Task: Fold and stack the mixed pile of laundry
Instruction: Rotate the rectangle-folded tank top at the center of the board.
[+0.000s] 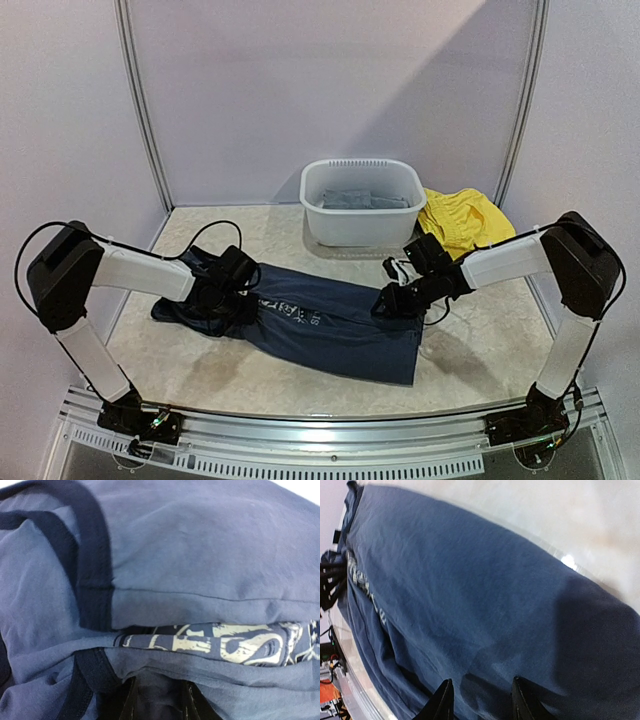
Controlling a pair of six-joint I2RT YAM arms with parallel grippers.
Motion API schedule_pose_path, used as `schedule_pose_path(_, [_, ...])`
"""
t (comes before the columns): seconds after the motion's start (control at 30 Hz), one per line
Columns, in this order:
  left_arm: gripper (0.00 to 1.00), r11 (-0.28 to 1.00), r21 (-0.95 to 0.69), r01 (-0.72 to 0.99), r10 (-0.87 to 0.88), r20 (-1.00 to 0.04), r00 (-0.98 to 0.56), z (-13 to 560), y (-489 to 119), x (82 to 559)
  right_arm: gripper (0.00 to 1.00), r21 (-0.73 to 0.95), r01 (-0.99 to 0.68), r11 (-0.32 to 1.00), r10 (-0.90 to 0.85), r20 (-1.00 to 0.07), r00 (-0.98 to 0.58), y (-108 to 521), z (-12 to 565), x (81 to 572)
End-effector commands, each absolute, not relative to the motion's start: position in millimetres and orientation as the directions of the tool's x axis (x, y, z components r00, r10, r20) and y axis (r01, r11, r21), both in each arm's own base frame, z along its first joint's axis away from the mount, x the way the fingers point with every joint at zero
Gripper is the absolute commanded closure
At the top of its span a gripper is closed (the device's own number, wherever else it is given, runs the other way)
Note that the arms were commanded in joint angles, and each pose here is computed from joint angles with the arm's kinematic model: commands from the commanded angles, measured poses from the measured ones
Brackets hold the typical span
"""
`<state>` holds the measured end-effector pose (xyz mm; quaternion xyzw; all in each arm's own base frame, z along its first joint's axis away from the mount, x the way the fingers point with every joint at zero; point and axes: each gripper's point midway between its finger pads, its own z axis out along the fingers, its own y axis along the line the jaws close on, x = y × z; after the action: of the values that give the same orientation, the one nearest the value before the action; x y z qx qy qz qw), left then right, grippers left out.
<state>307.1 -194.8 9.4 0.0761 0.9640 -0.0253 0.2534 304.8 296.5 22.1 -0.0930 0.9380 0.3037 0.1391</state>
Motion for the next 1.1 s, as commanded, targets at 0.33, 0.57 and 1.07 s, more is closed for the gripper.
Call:
schedule_pose_path(0.33, [0.49,0.988,0.067,0.136,0.151,-0.464,-0.873,38,-158,286,0.57,0.479,-0.271,0.835,-0.179,-0.229,-0.957,296,35,258])
schedule_pose_path(0.57, [0.37,0.996,0.062,0.060,0.083,-0.521,-0.850,70,-138,285,0.52,0.456,-0.330,0.827,-0.193,-0.321,-0.927,309,70,283])
schedule_pose_path(1.07, [0.52,0.963,0.001,-0.270,-0.233,-0.504,-0.832,48,-64,275,0.53,0.447,-0.387,0.806,-0.263,-0.316,-0.912,329,43,300])
